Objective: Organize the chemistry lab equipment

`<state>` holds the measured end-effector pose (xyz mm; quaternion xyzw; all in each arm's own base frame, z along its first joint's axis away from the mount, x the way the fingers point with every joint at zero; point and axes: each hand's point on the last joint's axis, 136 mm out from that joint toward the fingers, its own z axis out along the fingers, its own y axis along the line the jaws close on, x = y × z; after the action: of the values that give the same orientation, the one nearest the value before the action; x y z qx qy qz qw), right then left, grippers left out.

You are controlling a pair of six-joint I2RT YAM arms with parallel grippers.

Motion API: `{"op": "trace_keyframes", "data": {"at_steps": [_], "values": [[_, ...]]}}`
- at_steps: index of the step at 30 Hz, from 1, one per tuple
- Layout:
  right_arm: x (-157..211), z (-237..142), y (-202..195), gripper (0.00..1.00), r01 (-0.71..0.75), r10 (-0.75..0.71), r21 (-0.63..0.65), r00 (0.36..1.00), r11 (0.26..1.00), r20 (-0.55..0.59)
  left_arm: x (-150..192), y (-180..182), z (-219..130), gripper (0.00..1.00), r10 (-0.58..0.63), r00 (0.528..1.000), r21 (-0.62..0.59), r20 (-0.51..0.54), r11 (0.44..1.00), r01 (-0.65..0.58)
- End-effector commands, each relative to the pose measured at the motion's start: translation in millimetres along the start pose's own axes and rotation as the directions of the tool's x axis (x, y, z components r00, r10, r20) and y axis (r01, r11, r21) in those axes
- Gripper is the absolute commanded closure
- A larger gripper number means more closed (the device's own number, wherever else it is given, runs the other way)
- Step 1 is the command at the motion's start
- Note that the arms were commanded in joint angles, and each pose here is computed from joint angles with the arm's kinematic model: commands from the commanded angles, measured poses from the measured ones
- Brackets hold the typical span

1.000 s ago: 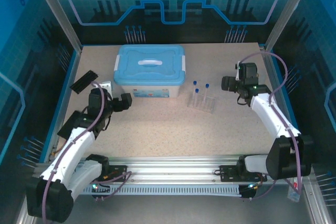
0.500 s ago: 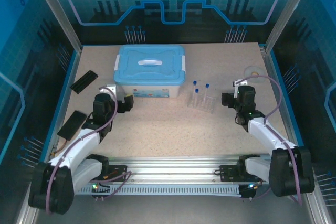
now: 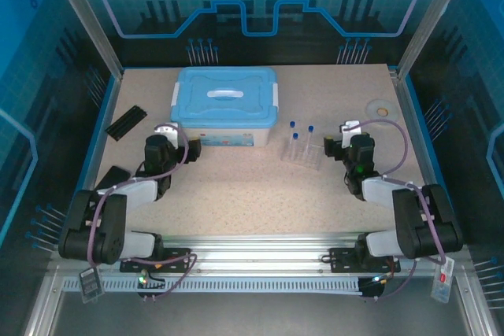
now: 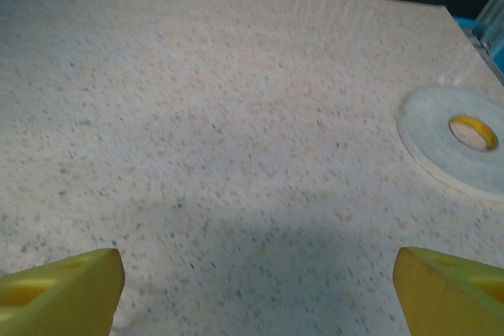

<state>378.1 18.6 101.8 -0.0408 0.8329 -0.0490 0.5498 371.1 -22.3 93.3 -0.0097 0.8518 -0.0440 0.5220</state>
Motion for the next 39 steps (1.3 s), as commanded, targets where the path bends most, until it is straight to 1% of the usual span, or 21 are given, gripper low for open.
{"op": "trace_keyframes", "data": {"at_steps": [1, 3, 7, 10, 13, 17, 18, 19, 20, 39], "values": [[-21.7, 3.1, 10.1, 0.1, 0.019, -0.014, -0.046, 0.992, 0.999, 0.126, -28.5, -4.9, 6.2, 0.0, 0.025, 0.996, 0.038, 0.091, 0.999, -0.028], [-16.1, 6.4, 11.7, 0.1, 0.02, -0.013, -0.051, 0.992, 0.998, 0.129, -28.8, -4.5, 9.5, 0.0, 0.033, 0.995, 0.048, 0.094, 0.998, -0.038], [-8.8, 10.3, 11.3, 0.09, 0.007, 0.002, -0.064, 0.99, 0.998, 0.141, -23.8, 1.4, 12.4, 0.01, 0.02, 0.988, 0.047, 0.151, 0.999, -0.028], [-7.5, 10.7, 10.6, 0.09, -0.01, 0.021, -0.086, 0.991, 0.996, 0.136, -16.4, 4.6, 16.7, 0.01, 0.006, 0.989, 0.047, 0.149, 0.999, -0.013], [-7.2, 12.2, 11.2, 0.09, -0.012, 0.025, -0.101, 0.991, 0.995, 0.129, -14.8, 13.2, 19.0, 0.01, -0.039, 0.989, 0.054, 0.144, 0.998, 0.031], [-7.7, 14.8, 11.2, 0.08, -0.012, 0.024, -0.101, 0.993, 0.995, 0.115, -15.4, 13.5, 21.4, 0.01, -0.033, 0.991, 0.05, 0.132, 0.998, 0.027], [-6.9, 16.9, 11.3, 0.06, -0.012, 0.022, -0.1, 0.995, 0.995, 0.099, -15.4, 13.6, 21.7, 0.01, -0.032, 0.991, 0.046, 0.13, 0.999, 0.026], [-7.2, 18.9, 11.0, 0.0, -0.012, 0.021, -0.097, 0.996, 0.995, 0.089, -16.0, 13.4, 21.6, 0.01, -0.031, 0.991, 0.046, 0.132, 0.999, 0.025], [-6.4, 20.4, 10.9, 0.0, -0.014, 0.022, -0.098, 0.997, 0.995, 0.078, -15.6, 13.4, 21.7, 0.0, -0.031, 0.991, 0.046, 0.131, 0.999, 0.026], [-6.4, 20.1, 10.5, 0.0, -0.015, 0.023, -0.098, 0.997, 0.995, 0.08, -15.7, 12.5, 21.9, 0.01, -0.027, 0.991, 0.041, 0.132, 0.999, 0.022]]}}
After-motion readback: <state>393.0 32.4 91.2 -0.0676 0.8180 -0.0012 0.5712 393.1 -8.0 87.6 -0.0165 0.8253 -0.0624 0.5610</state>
